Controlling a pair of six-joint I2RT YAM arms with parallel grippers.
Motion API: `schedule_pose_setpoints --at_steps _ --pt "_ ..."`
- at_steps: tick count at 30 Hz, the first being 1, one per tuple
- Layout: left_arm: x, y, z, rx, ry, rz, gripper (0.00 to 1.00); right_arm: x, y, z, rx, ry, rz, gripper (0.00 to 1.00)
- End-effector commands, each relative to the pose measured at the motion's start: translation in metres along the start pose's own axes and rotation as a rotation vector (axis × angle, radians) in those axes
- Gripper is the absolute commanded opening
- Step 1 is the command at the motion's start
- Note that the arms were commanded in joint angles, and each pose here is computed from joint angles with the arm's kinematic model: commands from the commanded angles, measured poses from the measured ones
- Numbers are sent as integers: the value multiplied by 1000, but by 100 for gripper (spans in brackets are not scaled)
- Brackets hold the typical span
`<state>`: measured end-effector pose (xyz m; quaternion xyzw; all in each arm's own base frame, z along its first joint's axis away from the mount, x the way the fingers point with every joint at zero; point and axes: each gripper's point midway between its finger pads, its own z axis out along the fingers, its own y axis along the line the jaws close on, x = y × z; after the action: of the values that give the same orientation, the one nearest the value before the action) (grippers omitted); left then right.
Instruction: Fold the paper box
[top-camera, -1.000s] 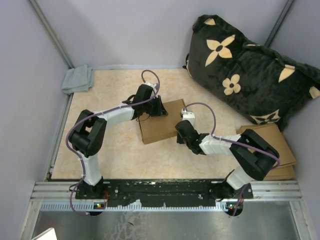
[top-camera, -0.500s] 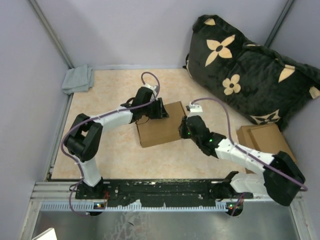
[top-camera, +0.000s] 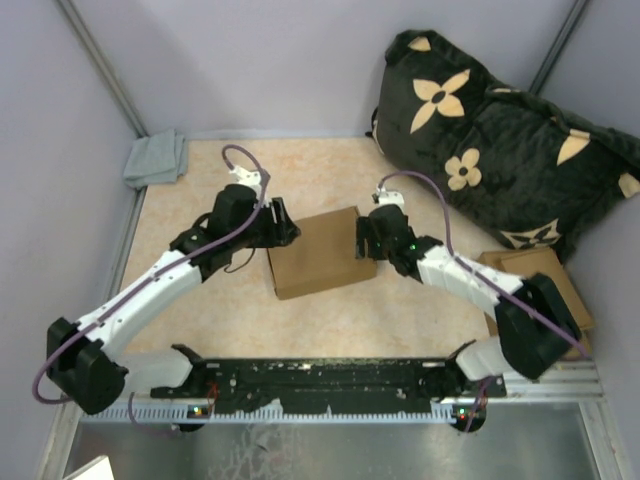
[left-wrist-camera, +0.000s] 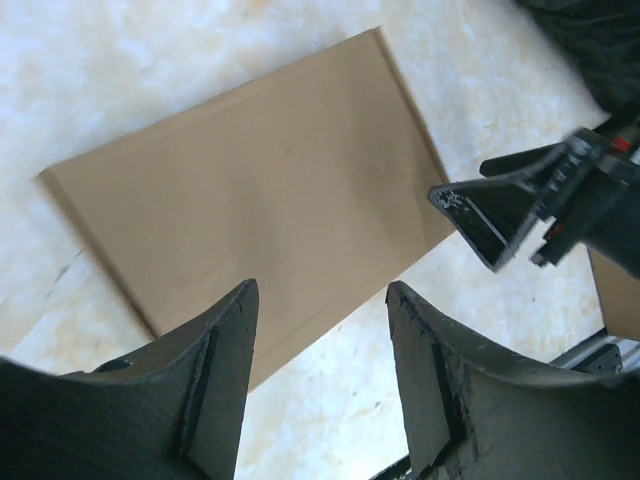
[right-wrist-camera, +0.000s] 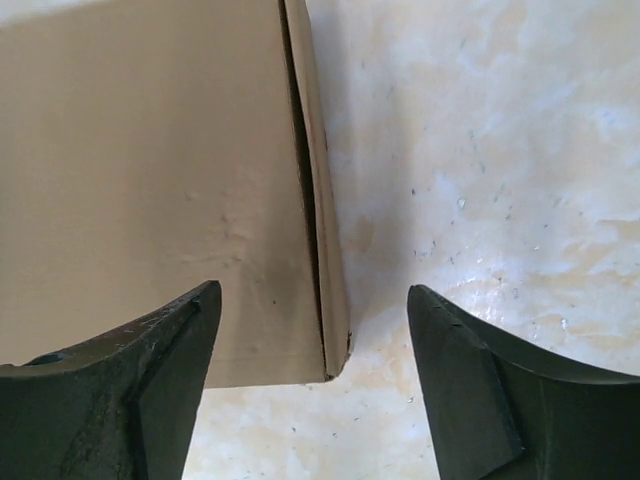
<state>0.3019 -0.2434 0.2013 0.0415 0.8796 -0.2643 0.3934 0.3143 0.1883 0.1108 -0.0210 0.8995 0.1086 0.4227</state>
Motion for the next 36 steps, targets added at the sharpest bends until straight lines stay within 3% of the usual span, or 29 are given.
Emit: schedule_pose_setpoints --at_steps 1,6,16,23,28,32,34,36 --pt "21 52 -24 -186 -64 5 65 -10 13 23 -31 18 -40 73" --pt "55 89 -17 -300 -36 -47 69 3 20 35 -75 61 -11 68" --pt "107 105 8 -353 161 -104 66 45 44 15 -290 153 49 55" --pt "117 98 2 -318 198 -129 62 77 44 -16 -358 202 80 49" --pt "102 84 -18 -251 147 -133 61 80 36 -47 -361 183 75 50" --pt "87 77 -32 -229 101 -120 62 61 23 -64 -304 120 60 55" --pt "74 77 -38 -240 61 -98 63 44 15 -70 -254 69 48 64" --pt "60 80 -43 -266 7 -73 66 28 9 -72 -208 30 32 81"
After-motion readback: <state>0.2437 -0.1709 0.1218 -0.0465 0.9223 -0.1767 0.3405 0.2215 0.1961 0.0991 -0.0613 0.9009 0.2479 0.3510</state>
